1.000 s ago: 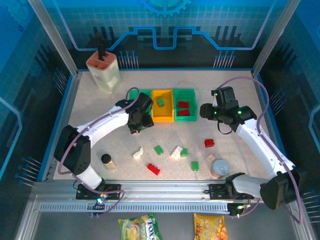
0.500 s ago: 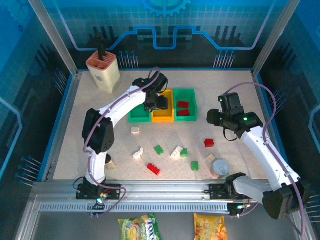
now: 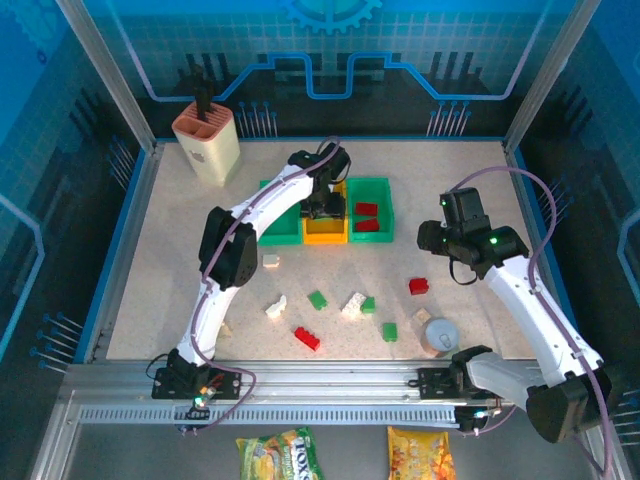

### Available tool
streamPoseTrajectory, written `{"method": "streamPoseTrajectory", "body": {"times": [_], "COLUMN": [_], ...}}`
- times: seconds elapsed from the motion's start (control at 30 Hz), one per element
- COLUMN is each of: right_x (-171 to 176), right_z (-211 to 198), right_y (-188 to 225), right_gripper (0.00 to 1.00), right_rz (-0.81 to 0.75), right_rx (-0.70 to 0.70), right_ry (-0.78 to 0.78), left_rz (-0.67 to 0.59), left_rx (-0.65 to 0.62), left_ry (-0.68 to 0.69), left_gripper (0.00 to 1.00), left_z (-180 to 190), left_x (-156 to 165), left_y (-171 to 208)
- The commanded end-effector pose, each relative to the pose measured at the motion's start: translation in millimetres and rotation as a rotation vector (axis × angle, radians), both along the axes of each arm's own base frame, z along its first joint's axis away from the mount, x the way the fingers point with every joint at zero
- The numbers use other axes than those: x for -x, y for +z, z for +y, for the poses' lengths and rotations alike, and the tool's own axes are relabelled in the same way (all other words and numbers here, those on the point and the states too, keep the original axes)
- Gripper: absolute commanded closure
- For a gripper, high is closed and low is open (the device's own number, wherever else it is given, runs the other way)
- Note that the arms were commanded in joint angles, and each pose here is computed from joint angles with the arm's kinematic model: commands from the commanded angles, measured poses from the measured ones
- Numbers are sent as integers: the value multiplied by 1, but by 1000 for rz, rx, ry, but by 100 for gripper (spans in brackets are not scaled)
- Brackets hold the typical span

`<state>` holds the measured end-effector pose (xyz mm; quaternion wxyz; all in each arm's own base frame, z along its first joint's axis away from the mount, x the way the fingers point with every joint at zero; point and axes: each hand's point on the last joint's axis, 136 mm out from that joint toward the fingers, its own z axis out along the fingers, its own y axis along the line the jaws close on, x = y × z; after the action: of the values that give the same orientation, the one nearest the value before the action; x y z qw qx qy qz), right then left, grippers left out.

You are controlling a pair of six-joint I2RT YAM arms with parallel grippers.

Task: Sort the legos into containers by color
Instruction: Place the lego in the container, then pick up the lego from the middle-left of the table.

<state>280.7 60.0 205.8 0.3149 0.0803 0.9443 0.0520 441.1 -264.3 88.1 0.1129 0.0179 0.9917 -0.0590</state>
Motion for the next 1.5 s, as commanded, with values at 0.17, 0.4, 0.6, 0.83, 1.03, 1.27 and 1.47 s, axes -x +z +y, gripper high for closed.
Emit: {"method": "streamPoseTrajectory", "body": {"times": [0.17,0.4,0.6,0.83,1.03,1.27,1.47], "right_x": [1,-2,-3,-4,-1,5,10], "right_z": [-5,-3,-2,0,14,33,40], "right_y": [-6,-1,3,8,2,-24,-48], "right_gripper": [51,51,51,51,51,50,50], "right_rz": [31,21,14,2,31,127,187], "right_rx": [10,3,-6,-17,-60,-95,-94], "right_ry": [-20,-18,-14,-5,58,161,199], "left_rz": [12,-14,-39,-58,-122,-126,-75], "left_rx": [-13,25,50,72,99,118,113], "left_ry": [14,14,16,14,15,36,61], "left_gripper": [25,25,15,16,19,23,25], "left_z": [6,1,0,-2,6,30,58], "left_x": [-4,-5,-5,-2,9,52,105], "left_y": [-1,17,34,51,89,91,65]}}
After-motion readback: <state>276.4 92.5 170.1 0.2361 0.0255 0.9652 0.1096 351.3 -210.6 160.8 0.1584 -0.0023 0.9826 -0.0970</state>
